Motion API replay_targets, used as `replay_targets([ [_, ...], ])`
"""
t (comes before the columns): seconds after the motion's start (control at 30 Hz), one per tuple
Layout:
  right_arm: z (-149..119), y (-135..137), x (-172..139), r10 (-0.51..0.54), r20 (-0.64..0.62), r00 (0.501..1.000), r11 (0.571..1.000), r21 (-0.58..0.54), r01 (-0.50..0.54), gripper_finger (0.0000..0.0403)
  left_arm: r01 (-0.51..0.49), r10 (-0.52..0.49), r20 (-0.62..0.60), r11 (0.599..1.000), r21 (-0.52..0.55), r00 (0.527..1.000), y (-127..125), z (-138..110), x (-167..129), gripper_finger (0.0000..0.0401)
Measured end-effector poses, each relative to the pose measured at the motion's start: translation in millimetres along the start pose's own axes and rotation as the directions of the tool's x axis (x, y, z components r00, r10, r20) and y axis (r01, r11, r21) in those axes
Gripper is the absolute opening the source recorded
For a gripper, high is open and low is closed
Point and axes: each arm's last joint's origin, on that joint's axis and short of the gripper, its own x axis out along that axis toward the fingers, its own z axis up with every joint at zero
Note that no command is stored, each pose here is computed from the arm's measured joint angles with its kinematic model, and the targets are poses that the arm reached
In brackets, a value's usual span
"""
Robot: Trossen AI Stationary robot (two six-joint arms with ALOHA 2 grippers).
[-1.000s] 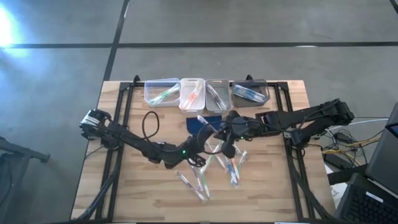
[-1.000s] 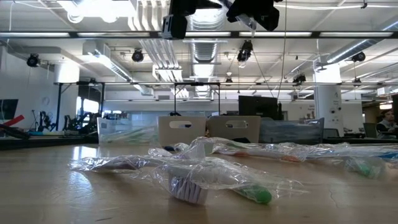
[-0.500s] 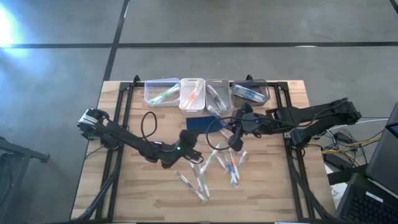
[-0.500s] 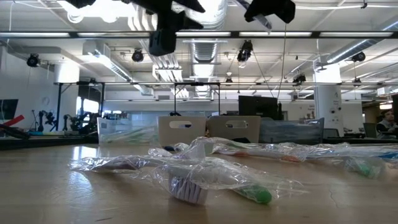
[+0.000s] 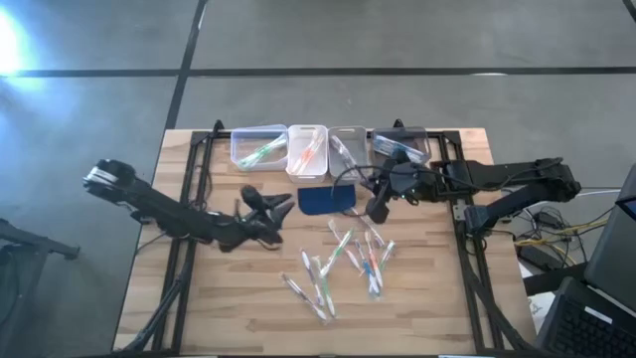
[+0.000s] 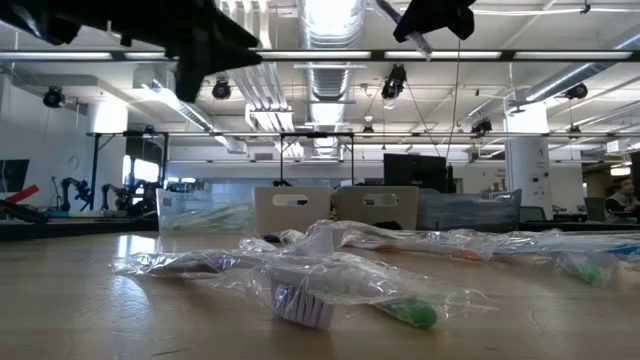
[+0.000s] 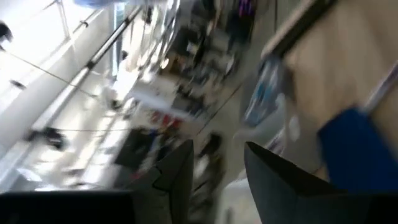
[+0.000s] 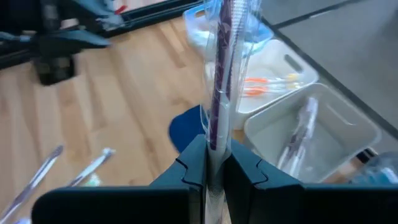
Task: Pick & Place Toothbrushes
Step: Put the violet toothbrush into the gray bin
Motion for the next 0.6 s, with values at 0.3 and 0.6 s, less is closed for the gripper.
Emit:
replay_targets([
  [0.3,15.2,-34.8,11.2,-0.115,0.022,0.993,0.992,0.045,0.114,0.0024,0.376,-0.134,0.458,0.786,-0.491,0.879,22.7,-31.8,-27.5,0.0147],
  [0.6,25.5,-72.9,18.4,-0.222,0.015,0.975,0.968,0.120,0.218,0.0024,0.660,-0.146,0.669,0.412,-0.629,0.729,39.5,-30.3,-36.0,0.0147],
])
